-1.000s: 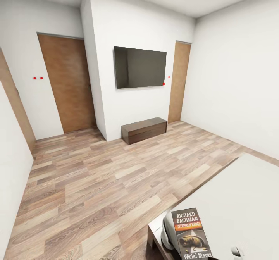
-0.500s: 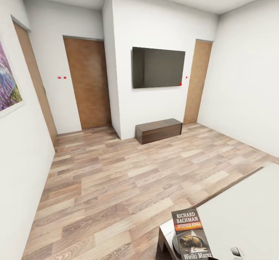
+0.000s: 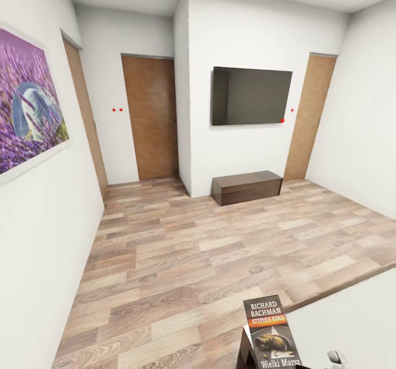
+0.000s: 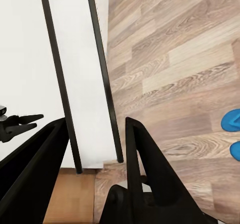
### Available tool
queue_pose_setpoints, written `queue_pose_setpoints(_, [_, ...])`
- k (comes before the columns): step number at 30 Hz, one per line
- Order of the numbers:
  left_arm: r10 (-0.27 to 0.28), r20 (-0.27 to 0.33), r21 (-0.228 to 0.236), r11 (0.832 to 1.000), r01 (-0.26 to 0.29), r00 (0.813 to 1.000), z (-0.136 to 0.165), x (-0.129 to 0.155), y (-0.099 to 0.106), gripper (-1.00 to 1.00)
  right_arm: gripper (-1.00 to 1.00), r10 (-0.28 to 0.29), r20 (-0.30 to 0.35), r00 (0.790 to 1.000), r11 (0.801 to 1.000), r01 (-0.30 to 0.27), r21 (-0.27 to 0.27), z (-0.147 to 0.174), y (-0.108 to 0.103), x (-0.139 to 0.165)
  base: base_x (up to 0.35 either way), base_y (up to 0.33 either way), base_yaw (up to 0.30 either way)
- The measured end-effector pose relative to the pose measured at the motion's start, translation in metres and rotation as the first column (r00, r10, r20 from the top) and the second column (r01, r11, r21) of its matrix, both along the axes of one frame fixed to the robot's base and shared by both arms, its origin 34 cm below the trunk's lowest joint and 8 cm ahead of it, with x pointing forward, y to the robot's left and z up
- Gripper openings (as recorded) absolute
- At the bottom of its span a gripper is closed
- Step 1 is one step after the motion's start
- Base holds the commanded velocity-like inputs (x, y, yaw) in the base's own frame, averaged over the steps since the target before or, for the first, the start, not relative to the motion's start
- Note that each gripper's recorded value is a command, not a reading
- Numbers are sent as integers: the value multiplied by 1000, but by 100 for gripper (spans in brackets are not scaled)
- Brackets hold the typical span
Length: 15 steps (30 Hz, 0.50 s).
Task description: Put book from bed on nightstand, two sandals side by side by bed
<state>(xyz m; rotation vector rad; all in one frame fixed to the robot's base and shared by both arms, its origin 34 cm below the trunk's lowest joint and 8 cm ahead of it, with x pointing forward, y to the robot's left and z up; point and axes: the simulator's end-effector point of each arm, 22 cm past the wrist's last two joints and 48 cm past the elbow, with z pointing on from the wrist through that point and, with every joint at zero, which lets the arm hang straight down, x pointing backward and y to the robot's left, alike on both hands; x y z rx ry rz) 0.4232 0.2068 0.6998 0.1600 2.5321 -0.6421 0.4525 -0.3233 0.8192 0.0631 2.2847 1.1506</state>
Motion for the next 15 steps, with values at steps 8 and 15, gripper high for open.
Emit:
queue_pose_setpoints(8, [0, 0, 0, 1000, 0, 1000, 0, 0, 0, 100, -100, 0, 0, 1000, 1000, 0, 0, 0, 0, 0, 0, 0, 272])
queue_pose_setpoints(15, [0, 0, 0, 1000, 0, 1000, 0, 0, 0, 100, -100, 1, 0, 1000, 1000, -1, 0, 0, 0, 0, 0, 0, 272])
